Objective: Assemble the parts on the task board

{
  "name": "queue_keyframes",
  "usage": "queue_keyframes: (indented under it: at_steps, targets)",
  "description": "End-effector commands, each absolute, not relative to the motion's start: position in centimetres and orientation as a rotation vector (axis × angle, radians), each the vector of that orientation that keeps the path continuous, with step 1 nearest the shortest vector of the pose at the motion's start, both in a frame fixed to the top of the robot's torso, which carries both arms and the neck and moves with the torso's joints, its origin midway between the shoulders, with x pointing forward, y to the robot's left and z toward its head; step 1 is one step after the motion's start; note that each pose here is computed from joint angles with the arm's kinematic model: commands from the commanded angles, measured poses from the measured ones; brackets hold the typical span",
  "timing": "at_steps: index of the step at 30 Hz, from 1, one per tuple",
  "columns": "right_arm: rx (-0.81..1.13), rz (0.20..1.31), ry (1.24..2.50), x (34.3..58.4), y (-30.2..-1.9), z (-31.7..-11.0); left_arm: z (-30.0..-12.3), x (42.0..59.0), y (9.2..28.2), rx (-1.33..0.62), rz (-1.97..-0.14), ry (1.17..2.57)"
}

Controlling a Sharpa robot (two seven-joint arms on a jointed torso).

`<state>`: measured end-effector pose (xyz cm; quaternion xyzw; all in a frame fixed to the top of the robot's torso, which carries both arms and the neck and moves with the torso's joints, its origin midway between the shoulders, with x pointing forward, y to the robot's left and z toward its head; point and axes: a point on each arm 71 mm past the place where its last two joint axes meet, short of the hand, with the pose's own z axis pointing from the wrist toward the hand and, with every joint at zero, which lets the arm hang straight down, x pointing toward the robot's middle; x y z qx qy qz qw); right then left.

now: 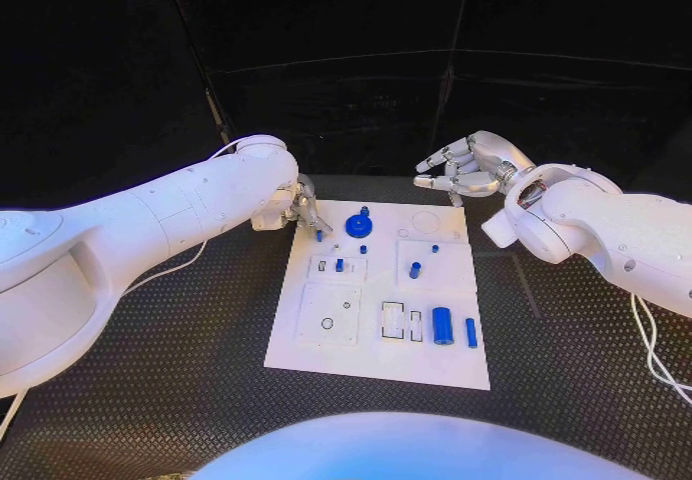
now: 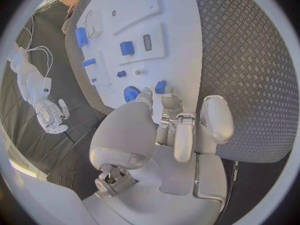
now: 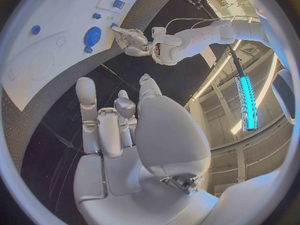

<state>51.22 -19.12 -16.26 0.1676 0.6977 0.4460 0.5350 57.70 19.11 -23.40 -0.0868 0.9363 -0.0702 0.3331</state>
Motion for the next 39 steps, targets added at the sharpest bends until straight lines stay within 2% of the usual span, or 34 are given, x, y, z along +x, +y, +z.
queue_keyframes:
  at_steps: [1,26,39]
  targets:
    - [0.390,1.070,1.662,51.2,-19.0,-16.1,-23.4,57.7,18.9,-0.219,-0.197,2.457]
    - [0.390,1.069,1.662,51.3,-19.0,-16.2,-23.1,57.5,19.1,-0.271,-0.276,2.413]
    - [0.392,1.065,1.662,51.3,-19.3,-16.2,-21.6,55.2,20.7,-0.330,-0.376,2.337]
